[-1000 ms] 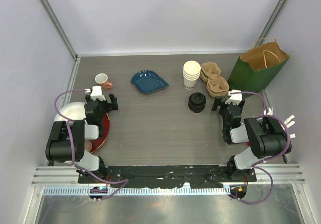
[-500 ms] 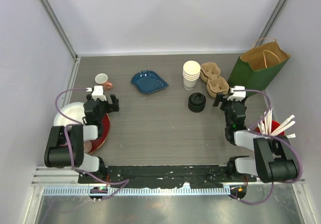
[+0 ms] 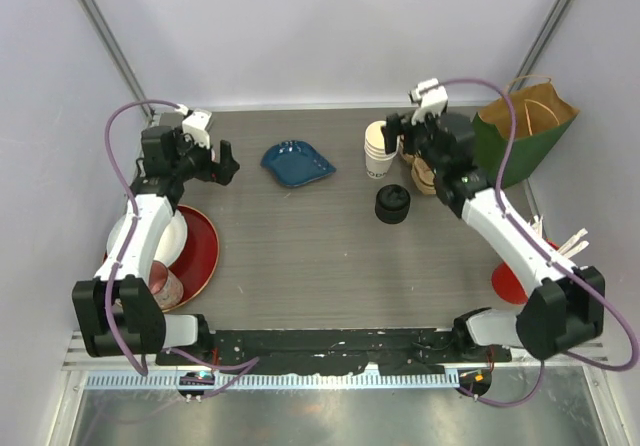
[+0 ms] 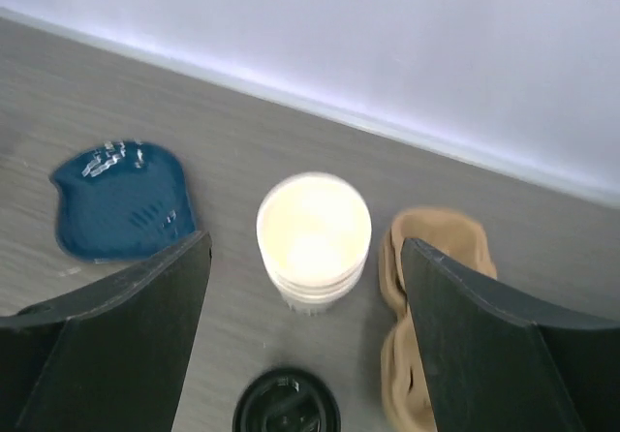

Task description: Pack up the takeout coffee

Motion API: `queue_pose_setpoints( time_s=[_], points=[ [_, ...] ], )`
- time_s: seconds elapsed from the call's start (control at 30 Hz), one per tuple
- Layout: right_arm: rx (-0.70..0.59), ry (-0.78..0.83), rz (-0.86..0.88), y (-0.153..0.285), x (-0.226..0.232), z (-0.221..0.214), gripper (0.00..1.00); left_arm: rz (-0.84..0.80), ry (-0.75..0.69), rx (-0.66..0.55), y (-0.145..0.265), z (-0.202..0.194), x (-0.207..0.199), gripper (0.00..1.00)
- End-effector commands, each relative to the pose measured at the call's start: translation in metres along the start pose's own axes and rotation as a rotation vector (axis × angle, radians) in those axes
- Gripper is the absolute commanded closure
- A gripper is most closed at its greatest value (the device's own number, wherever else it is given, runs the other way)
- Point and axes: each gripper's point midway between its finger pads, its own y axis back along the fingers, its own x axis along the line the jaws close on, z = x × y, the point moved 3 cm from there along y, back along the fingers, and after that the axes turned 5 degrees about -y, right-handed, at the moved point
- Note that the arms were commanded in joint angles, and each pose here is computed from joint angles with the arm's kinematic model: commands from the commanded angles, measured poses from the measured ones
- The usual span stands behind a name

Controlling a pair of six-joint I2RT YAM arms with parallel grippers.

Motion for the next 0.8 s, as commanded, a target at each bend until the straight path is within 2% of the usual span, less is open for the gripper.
queue_pose_setpoints(
  time_s=[0.0, 0.07, 0.1, 0.17, 0.2, 0.23, 0.37, 0.4, 0.6, 0.77],
  points=[
    [0.221, 0.030, 0.101, -0.013, 0.016, 0.014, 0.16, -0.107, 0.028, 0.229, 0.032, -0.015, -0.020, 0.08],
    [0.288, 0.042, 0.106, -0.025, 0.021, 0.005, 0.18, -0.095, 0.043, 0.281, 0.040, -0.011, -0.019, 0.09],
    [0.271, 0.058, 0.113, -0.029, 0.023, 0.018, 0.19, -0.096, 0.048, 0.299, 0.041, -0.012, -0.019, 0.09],
    [0.347, 0.074, 0.118, -0.041, 0.025, 0.000, 0.24, -0.103, 0.064, 0.327, 0.046, -0.010, -0.022, 0.11],
    [0.341, 0.082, 0.122, -0.047, 0.025, 0.009, 0.26, -0.102, 0.073, 0.330, 0.048, -0.009, -0.022, 0.11],
    [0.393, 0.081, 0.130, -0.049, 0.026, 0.000, 0.31, -0.104, 0.077, 0.333, 0.050, -0.008, -0.023, 0.11],
    [0.461, 0.084, 0.182, -0.070, 0.037, -0.008, 0.36, -0.076, 0.081, 0.332, 0.053, -0.009, -0.022, 0.11],
    [0.504, 0.090, 0.164, -0.076, 0.036, -0.021, 0.40, -0.072, 0.083, 0.332, 0.053, -0.008, -0.022, 0.11],
    [0.519, 0.090, 0.189, -0.091, 0.041, -0.026, 0.53, -0.080, 0.084, 0.326, 0.055, -0.007, -0.025, 0.11],
    [0.566, 0.107, 0.170, -0.101, 0.038, -0.043, 0.59, -0.073, 0.077, 0.325, 0.057, -0.007, -0.024, 0.12]
  ],
)
